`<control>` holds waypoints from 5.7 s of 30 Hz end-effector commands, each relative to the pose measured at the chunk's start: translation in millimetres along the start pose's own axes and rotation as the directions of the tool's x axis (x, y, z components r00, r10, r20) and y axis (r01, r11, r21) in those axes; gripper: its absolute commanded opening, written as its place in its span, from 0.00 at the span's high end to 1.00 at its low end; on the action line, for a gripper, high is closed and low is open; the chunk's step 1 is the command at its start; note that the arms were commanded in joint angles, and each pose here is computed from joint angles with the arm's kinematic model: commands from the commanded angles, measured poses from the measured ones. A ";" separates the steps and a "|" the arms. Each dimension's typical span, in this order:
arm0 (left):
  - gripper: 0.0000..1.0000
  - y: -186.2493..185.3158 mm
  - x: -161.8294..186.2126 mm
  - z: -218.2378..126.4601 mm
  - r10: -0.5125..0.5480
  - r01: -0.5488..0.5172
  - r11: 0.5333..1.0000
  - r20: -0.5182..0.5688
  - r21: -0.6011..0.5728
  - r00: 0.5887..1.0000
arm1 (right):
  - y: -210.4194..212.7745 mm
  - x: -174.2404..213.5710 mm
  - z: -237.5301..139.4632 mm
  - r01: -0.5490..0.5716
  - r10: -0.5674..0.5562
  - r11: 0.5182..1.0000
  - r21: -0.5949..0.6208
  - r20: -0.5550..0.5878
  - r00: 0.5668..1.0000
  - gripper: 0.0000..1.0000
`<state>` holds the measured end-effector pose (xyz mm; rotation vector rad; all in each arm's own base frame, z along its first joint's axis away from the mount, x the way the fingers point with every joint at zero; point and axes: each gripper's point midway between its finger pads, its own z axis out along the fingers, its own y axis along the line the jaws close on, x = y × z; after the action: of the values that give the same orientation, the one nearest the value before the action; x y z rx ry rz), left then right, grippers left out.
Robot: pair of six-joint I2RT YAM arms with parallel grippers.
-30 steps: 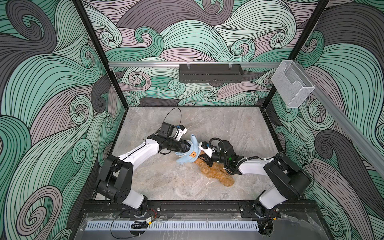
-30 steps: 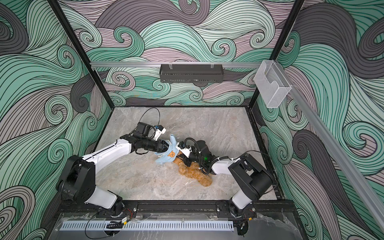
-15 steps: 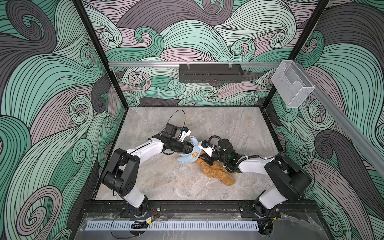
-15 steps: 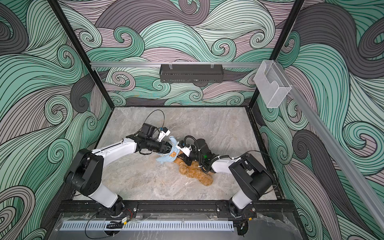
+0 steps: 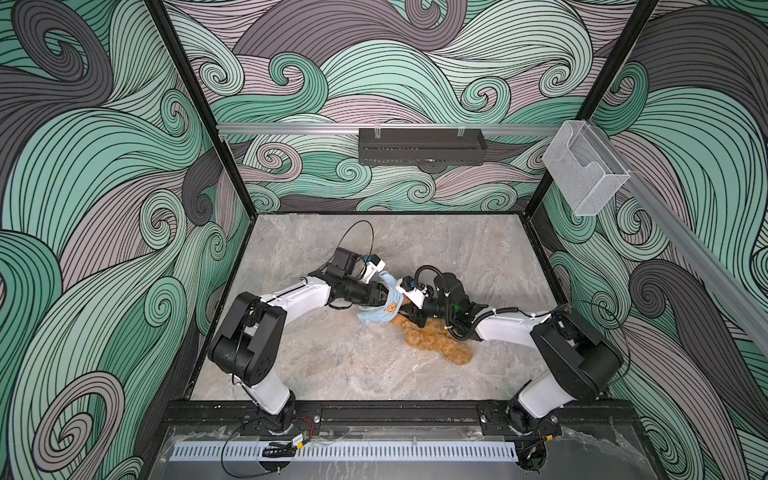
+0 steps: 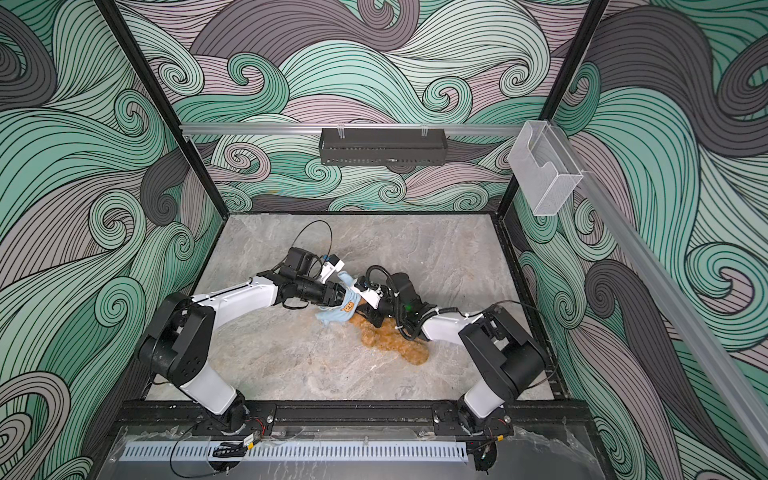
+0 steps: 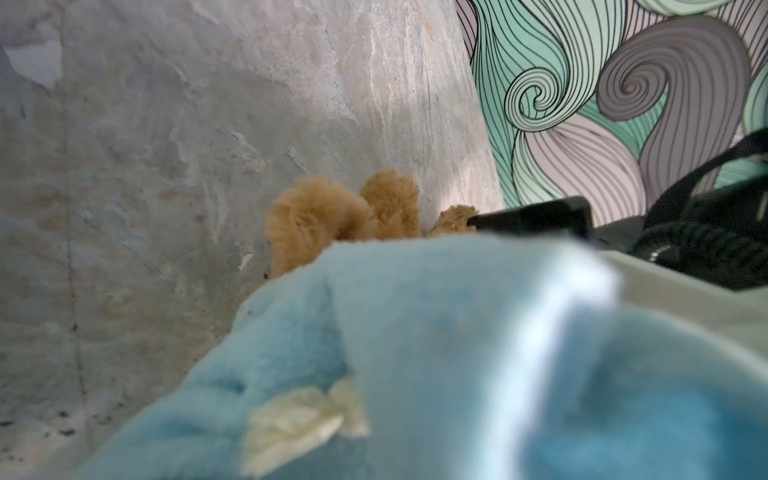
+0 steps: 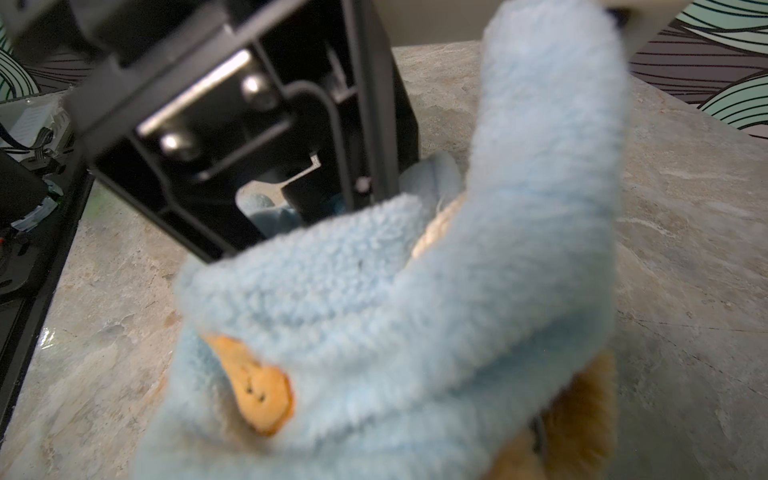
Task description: Dress the teddy bear
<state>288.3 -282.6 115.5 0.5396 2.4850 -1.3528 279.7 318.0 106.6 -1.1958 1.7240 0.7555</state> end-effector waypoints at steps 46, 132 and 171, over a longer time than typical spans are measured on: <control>0.52 -39.5 10.6 -2.0 0.032 -0.034 0.995 0.016 0.089 0.999 | 2.0 -26.2 -3.4 -0.020 0.016 1.000 0.020 0.176 0.984 0.81; 1.00 -34.5 -17.0 -51.5 0.603 -0.531 0.797 0.320 -0.288 0.731 | -64.6 -107.6 -80.9 -0.621 0.623 0.777 0.099 0.011 0.782 0.73; 1.00 -24.3 -36.9 -64.7 0.001 0.082 0.987 0.520 -0.136 0.854 | 30.9 -13.1 -31.8 -0.621 0.621 0.777 0.104 0.033 0.783 1.00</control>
<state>298.7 -245.8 153.7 0.1144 2.1999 -1.0958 238.2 323.4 149.6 -0.5785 2.0770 1.1423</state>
